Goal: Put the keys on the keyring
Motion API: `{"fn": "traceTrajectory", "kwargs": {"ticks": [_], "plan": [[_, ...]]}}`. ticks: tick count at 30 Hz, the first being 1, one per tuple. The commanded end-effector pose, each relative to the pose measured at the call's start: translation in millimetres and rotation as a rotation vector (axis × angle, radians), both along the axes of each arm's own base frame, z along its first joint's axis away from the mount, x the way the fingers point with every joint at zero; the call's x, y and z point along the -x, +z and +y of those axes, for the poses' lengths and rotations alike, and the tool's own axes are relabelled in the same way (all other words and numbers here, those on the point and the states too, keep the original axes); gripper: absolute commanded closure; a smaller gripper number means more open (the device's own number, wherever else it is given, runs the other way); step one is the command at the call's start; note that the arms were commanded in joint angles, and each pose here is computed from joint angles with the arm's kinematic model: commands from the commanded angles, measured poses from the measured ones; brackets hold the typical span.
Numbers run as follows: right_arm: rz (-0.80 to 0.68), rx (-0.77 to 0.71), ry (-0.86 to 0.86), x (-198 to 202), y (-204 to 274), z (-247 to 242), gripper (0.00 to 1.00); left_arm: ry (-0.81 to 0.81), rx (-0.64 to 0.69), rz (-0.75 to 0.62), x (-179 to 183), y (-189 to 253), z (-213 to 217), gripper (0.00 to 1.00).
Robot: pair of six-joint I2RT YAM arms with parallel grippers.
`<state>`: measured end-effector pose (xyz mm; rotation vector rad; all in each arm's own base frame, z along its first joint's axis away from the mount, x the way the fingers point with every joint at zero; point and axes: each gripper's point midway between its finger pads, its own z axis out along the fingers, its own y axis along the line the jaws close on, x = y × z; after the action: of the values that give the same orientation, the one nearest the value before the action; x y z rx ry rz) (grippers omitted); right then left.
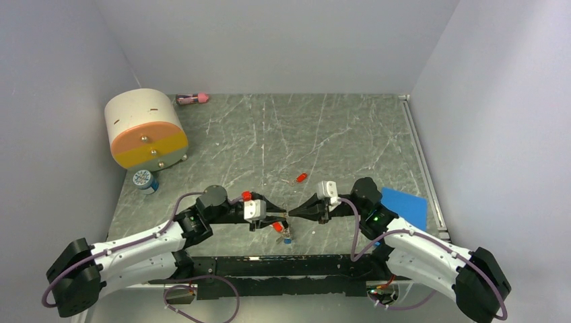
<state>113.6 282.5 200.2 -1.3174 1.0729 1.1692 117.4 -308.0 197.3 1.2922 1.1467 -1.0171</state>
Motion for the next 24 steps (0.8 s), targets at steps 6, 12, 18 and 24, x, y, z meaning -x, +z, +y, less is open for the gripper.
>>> {"fn": "traceTrajectory", "kwargs": {"ticks": [6, 12, 18, 24], "plan": [[-0.058, -0.038, 0.013, 1, 11, 3, 1.00, 0.000, 0.012, -0.035, -3, 5, -13, 0.80], [-0.055, -0.031, -0.017, -3, 9, 3, 1.00, 0.004, 0.003, -0.026, -1, 12, -10, 0.97], [-0.040, -0.017, -0.045, -7, 6, 3, 0.92, 0.053, -0.025, 0.030, -3, 16, -3, 0.97], [-0.061, -0.017, -0.100, -13, 8, -2, 0.46, 0.112, -0.165, 0.150, -8, 12, 2, 0.97]]}}
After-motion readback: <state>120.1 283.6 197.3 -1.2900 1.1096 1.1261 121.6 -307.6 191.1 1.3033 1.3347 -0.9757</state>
